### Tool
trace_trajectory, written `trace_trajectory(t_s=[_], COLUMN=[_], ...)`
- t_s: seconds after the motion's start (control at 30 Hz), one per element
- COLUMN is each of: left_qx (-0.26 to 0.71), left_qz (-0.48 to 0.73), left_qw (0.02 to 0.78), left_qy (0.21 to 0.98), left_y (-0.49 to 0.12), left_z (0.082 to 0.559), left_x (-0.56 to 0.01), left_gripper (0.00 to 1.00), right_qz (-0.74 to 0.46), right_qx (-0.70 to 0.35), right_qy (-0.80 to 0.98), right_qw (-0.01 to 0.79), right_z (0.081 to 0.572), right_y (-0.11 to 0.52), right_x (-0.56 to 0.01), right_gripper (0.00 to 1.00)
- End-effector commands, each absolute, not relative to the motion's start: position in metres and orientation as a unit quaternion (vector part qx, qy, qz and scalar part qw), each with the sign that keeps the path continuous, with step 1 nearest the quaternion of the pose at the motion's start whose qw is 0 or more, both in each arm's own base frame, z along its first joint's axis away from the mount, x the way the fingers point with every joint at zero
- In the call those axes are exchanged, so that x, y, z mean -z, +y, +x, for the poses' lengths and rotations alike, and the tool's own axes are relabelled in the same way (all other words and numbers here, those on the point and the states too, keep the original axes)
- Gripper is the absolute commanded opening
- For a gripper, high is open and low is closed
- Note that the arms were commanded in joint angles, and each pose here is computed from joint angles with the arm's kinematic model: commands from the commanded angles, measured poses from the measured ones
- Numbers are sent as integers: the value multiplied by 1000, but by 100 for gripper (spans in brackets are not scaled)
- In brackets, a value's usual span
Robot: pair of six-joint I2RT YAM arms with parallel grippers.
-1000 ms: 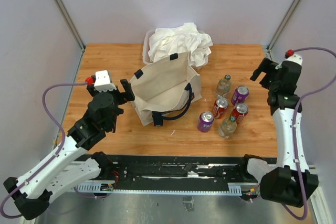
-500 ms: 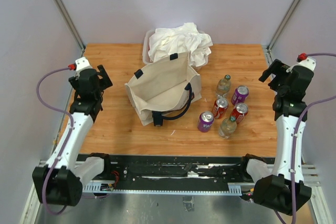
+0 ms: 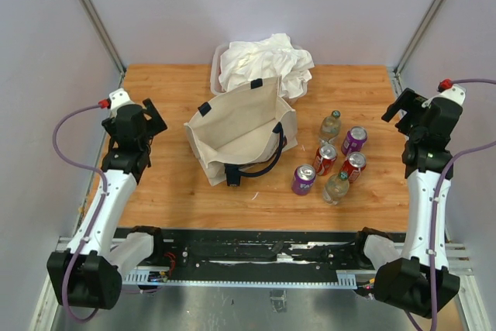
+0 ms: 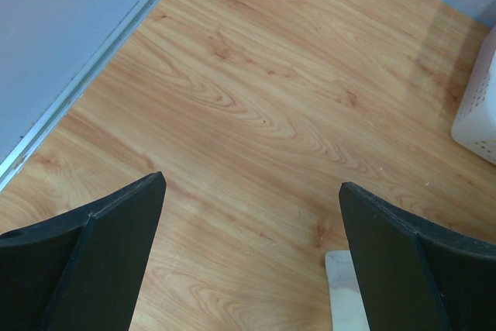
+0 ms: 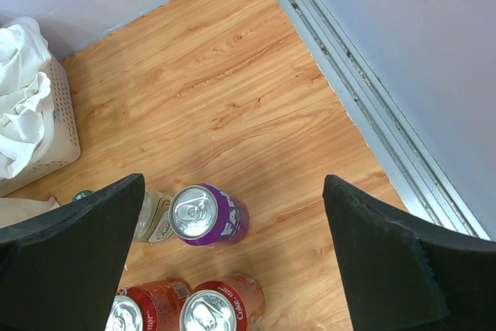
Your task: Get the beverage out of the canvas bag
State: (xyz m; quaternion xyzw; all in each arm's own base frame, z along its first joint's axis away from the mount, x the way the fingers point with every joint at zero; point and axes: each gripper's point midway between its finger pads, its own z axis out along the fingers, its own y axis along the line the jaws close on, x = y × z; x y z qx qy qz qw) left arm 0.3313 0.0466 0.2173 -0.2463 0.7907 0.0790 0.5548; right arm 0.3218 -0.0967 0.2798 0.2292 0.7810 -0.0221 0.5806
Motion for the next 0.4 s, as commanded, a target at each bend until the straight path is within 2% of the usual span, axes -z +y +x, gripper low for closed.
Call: trace_trajectory(t_s=[0.0, 0.37], left_qx=[-68, -82], left_qz=[-267, -271], left_qw=[569, 583], left_qy=[775, 762], left_y=[48, 56], left_z=[321, 312], left_x=[-223, -233], left_gripper=[100, 100], right_qz=[233, 233], right_qx=[25, 31], right_qy=[777, 772], right_qw=[585, 591], right_z=[321, 316], right_y=[-101, -102], right_x=[-279, -283], right_gripper=[98, 98])
